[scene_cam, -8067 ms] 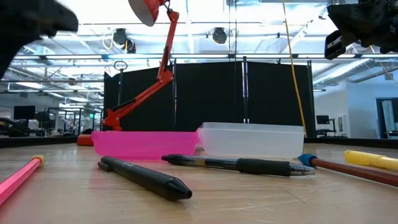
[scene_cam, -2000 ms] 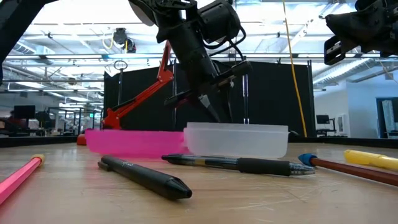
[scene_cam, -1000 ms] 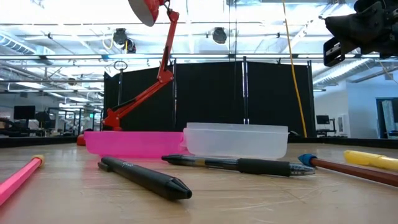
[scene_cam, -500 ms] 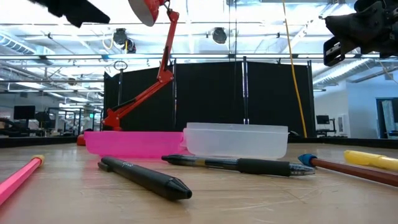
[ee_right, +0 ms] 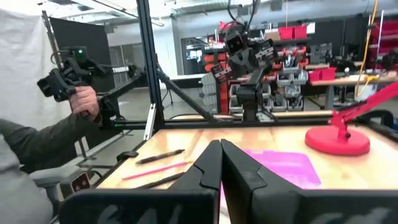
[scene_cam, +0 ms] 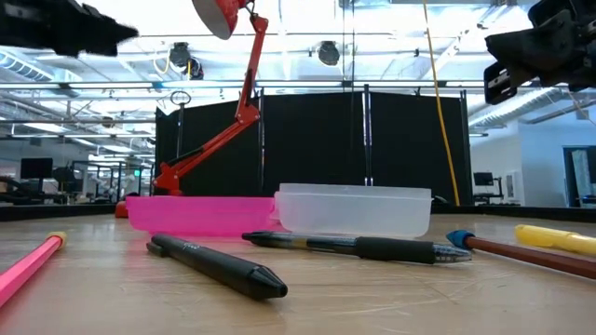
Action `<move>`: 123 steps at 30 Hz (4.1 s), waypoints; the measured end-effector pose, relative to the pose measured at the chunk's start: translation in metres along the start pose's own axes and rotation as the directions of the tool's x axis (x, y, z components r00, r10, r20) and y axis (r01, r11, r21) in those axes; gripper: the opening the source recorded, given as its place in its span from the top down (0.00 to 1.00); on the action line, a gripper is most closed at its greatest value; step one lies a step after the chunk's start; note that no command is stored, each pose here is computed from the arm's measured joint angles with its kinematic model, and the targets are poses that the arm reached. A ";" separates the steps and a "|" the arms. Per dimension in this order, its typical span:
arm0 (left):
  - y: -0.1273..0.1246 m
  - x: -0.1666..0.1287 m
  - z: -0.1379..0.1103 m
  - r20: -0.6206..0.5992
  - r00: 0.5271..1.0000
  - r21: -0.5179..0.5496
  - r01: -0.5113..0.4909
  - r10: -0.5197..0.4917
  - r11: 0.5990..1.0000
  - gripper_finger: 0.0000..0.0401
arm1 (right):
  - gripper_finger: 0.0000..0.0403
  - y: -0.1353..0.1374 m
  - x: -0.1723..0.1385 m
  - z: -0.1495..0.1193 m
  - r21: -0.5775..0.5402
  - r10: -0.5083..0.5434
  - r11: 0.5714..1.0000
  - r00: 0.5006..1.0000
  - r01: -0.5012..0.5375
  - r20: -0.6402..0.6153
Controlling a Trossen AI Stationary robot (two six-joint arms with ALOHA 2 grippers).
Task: Pick & place school supplies into a supply box
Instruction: Put the pink pen into the pink supply box
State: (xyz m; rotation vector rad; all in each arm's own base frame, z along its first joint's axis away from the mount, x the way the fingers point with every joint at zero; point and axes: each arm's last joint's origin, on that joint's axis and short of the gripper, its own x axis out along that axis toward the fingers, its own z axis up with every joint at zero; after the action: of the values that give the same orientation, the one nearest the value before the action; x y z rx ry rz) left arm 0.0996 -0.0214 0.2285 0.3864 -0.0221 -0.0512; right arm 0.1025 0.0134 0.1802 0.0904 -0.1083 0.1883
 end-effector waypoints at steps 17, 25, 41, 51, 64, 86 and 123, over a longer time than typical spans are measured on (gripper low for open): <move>-0.008 0.000 -0.057 -0.083 0.997 -0.015 0.006 -0.008 1.000 0.98 | 1.00 0.000 0.001 0.015 -0.033 -0.038 0.999 0.987 0.043 0.156; -0.001 0.001 -0.056 -0.030 0.979 0.023 -0.202 0.203 0.979 0.94 | 1.00 -0.004 0.015 0.018 0.028 -0.264 0.964 0.965 0.264 0.003; 0.000 0.001 -0.054 -0.010 0.978 0.043 -0.209 0.209 0.977 0.90 | 1.00 0.086 0.195 0.106 0.052 -0.380 0.711 0.445 0.702 -0.811; 0.000 0.001 -0.053 -0.004 0.976 0.020 -0.219 0.219 0.976 0.90 | 1.00 0.172 0.241 0.052 0.084 -0.211 0.233 0.135 0.969 -0.968; 0.001 0.000 -0.051 0.018 0.974 0.036 -0.228 0.227 0.973 0.90 | 1.00 0.198 0.221 0.008 -0.157 -0.305 0.033 -0.139 0.987 -0.942; 0.002 0.000 -0.049 0.032 0.970 0.062 -0.242 0.240 0.968 0.90 | 0.54 0.189 0.188 -0.053 -0.309 -0.201 -0.092 -0.321 0.947 -0.925; 0.000 0.001 -0.055 -0.024 0.976 -0.066 -0.216 0.215 0.974 0.90 | 0.90 0.218 0.119 -0.115 -0.243 -0.155 0.168 -0.218 0.955 -0.964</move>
State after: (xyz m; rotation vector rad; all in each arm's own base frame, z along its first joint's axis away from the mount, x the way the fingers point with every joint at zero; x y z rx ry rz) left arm 0.1019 -0.0013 0.1777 0.3143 -0.0455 0.1655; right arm 0.1880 0.2595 0.0973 0.8224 1.3824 -1.0346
